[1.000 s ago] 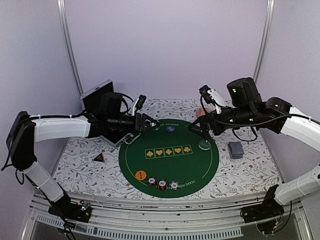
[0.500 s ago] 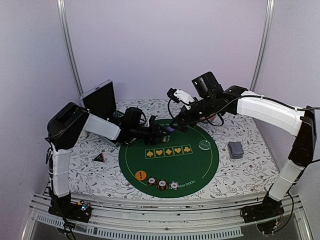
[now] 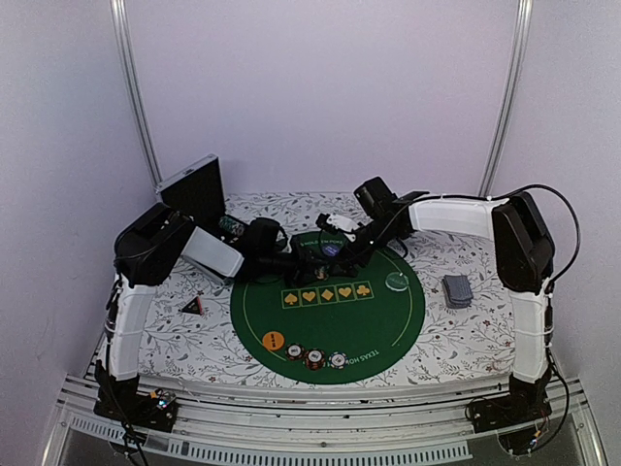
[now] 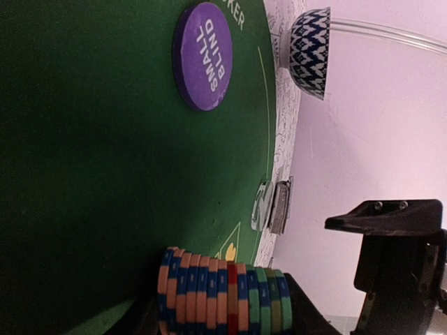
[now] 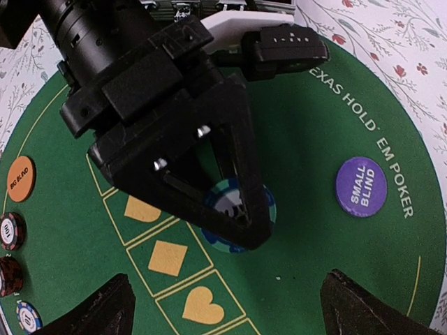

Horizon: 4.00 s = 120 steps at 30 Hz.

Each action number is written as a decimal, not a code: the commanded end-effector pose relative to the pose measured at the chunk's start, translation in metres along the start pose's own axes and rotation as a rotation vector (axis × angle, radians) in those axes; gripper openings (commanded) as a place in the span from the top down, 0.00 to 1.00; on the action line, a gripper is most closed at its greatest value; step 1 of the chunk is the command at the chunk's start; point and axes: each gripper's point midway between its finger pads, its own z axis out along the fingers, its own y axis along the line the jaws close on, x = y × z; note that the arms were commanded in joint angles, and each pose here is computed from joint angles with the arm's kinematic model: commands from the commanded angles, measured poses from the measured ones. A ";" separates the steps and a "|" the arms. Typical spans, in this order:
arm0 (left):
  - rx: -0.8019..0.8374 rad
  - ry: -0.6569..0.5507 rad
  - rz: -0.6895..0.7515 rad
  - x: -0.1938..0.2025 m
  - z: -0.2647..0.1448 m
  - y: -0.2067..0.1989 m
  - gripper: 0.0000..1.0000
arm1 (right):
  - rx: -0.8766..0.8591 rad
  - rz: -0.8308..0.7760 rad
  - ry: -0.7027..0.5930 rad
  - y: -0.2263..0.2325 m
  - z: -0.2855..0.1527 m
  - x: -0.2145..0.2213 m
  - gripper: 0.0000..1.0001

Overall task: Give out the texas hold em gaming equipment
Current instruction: Pass from the left arm to the right, then place the poker chips pile in the small blind area.

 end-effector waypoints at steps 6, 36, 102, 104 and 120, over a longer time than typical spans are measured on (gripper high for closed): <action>0.022 -0.028 -0.020 -0.010 -0.001 0.009 1.00 | -0.067 -0.008 -0.122 -0.014 0.028 -0.026 0.13; 0.005 -0.021 -0.050 -0.010 0.002 0.028 1.00 | -0.159 0.088 -0.178 -0.009 0.076 -0.006 0.50; -0.152 -0.120 0.137 -0.050 -0.019 0.030 0.24 | 0.201 0.211 -0.080 -0.097 0.024 0.050 0.97; -0.173 -0.126 0.161 -0.053 -0.020 0.028 0.24 | 0.227 0.234 -0.062 -0.106 0.024 0.059 0.97; -0.479 -0.114 0.629 -0.072 -0.025 -0.002 0.24 | 0.354 0.369 0.039 -0.140 0.035 0.086 0.95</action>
